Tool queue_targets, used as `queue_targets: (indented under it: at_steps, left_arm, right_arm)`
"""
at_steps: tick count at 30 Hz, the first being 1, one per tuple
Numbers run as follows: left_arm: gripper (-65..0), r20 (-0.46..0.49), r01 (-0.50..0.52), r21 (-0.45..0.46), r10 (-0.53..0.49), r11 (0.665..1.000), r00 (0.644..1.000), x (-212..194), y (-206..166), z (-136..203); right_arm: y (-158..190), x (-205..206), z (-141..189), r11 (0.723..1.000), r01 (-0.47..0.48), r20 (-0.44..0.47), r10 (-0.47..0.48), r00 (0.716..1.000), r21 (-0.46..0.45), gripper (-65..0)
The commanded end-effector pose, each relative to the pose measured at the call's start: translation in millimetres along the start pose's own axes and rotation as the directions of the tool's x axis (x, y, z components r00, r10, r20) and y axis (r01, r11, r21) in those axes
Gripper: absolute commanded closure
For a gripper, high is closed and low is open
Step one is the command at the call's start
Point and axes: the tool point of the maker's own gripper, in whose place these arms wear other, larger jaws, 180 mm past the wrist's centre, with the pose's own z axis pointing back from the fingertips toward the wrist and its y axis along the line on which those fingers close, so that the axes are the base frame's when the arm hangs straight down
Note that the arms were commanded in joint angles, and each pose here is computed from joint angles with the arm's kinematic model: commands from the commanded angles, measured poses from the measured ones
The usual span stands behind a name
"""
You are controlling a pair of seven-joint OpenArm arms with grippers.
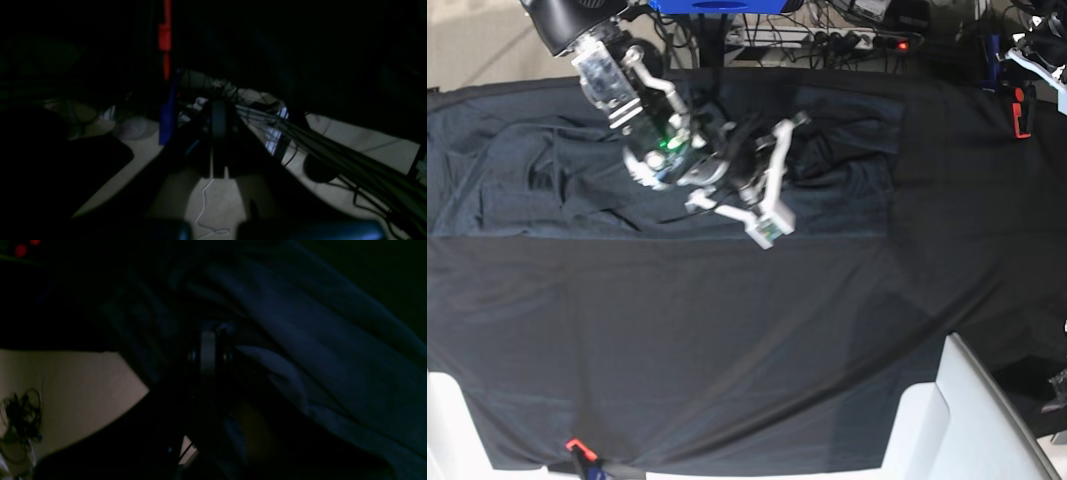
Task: Fold the T-shirt properly
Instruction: 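Carry the folded fabric with the right gripper across toward the left gripper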
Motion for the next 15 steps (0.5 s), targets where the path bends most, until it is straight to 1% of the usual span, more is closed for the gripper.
queue_targets:
  at_steps: [1,8,11,13,15]
  left_arm:
    - [0.0,0.025,0.015,0.012,-0.015,1.0,1.0,9.4,5.5,5.4]
    - [0.0,0.023,0.017,0.008,-0.017,1.0,1.0,9.1,4.2,4.6]
    - [0.0,0.022,0.016,0.007,-0.016,1.0,1.0,8.5,3.5,4.2]
    - [0.0,0.022,0.016,0.007,-0.016,1.0,1.0,8.5,3.5,4.2]
    - [0.0,0.022,0.016,0.007,-0.016,1.0,1.0,8.5,3.5,4.2]
  right_arm:
    - [5.9,27.8,2.0,1.0,-0.02,0.074,0.019,0.997,0.014,-0.2]
    - [21.4,40.4,-11.3,0.998,-0.028,0.074,0.024,0.997,0.05,-0.2]
    - [21.0,53.4,-12.0,0.998,-0.031,0.12,0.025,0.993,0.049,-0.2]
    - [16.9,57.1,-13.5,0.999,-0.011,0.13,0.006,0.992,0.035,-0.2]
    - [23.3,62.1,-14.7,0.999,-0.036,0.133,0.03,0.991,0.04,-0.2]
